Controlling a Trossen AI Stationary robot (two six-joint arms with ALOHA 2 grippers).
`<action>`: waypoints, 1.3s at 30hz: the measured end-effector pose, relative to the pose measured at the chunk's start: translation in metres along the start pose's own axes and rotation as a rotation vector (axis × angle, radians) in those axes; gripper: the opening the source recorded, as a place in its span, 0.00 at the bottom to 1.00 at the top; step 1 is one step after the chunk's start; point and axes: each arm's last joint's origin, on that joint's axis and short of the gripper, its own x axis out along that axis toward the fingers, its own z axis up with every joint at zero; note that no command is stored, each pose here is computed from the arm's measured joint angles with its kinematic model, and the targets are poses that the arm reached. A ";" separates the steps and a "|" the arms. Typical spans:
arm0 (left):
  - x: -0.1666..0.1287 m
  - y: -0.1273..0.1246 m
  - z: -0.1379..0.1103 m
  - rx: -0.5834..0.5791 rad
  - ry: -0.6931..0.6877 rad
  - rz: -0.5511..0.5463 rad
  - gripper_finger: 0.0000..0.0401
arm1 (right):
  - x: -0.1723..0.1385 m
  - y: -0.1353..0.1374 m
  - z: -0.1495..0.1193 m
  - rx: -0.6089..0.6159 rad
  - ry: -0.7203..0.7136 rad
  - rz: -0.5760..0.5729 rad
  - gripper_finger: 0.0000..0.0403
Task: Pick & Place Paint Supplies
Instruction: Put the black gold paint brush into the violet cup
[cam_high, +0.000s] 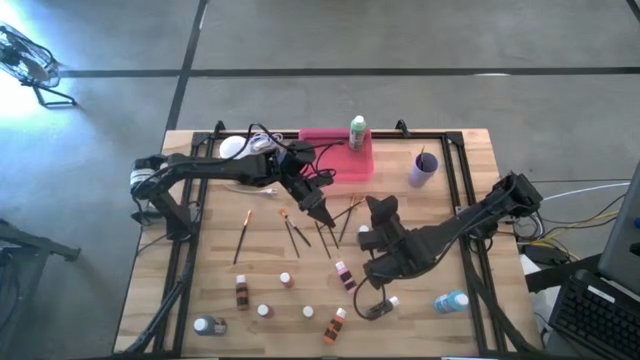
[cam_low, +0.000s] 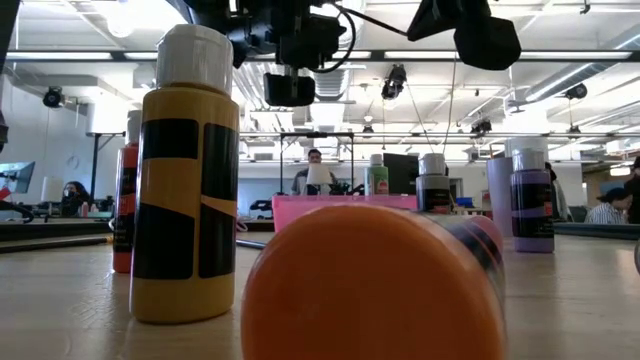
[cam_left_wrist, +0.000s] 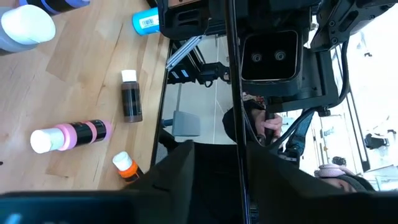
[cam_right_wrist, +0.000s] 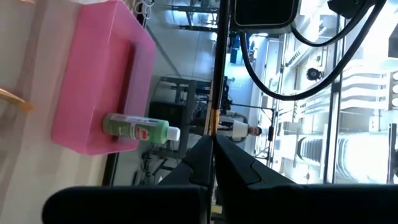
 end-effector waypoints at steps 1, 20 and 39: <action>0.000 0.000 0.000 0.001 0.000 0.000 0.28 | 0.000 0.000 0.000 0.000 0.000 0.000 0.02; 0.000 0.001 0.000 0.085 0.004 0.000 0.03 | 0.000 -0.001 0.000 0.028 -0.004 0.022 0.06; 0.000 0.000 0.000 0.245 0.009 -0.009 0.03 | -0.006 -0.032 -0.057 0.595 0.097 0.100 0.48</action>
